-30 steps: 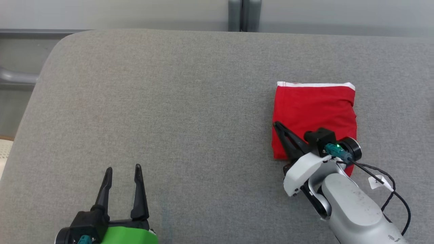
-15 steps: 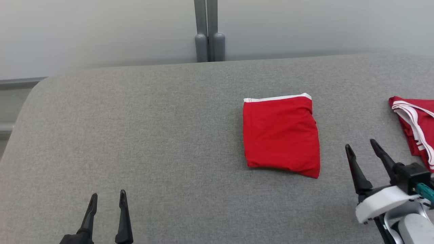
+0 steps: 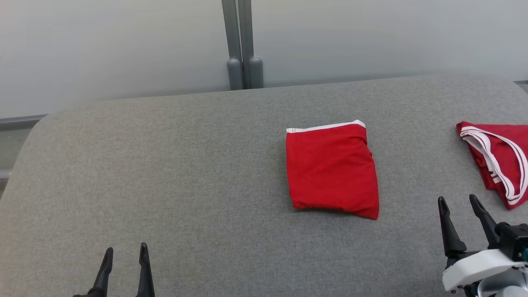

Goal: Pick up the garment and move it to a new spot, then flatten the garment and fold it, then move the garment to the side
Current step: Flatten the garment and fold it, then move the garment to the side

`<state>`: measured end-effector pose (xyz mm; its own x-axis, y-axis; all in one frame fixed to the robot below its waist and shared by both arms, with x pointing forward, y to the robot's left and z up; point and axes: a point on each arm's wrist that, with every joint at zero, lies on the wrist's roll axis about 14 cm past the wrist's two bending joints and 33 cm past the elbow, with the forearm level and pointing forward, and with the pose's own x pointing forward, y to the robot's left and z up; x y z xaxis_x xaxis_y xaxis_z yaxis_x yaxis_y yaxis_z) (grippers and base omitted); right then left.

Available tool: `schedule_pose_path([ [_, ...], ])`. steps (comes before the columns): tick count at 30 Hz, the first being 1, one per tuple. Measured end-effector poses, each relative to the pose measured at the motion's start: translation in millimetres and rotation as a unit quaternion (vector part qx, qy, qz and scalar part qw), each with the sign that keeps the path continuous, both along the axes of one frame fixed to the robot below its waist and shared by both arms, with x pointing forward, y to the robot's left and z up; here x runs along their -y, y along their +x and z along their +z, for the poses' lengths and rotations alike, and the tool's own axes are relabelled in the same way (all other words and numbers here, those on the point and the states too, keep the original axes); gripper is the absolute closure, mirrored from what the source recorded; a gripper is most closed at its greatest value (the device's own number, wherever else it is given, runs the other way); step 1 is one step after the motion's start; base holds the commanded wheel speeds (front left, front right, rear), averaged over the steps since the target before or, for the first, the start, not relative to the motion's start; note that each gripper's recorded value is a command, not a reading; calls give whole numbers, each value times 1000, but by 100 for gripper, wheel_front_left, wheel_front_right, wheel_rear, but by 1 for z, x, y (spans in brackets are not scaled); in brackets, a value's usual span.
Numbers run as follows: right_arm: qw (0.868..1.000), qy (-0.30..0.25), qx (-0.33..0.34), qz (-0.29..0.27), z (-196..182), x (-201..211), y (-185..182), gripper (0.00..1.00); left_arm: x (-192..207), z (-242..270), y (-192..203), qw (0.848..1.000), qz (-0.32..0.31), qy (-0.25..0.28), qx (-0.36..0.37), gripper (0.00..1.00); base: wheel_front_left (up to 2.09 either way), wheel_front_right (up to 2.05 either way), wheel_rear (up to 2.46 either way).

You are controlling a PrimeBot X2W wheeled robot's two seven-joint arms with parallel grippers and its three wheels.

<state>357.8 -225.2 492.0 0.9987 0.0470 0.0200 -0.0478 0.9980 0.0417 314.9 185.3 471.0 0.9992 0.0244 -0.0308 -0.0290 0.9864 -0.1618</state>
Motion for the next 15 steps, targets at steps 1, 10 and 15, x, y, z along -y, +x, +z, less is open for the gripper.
schedule_pose_path([
  [1,1000,2,-1,-1,-1,0,0,0,-1,0,0,1000,1,0,0,0,0,0,0],
  [10,1000,7,1,-12,0,4,-3,0,3,0,2,1000,-7,1,0,0,0,0,0],
  [15,1000,15,-3,-3,-3,-3,0,0,2,-1,2,1000,-6,1,-1,0,0,0,0],
])
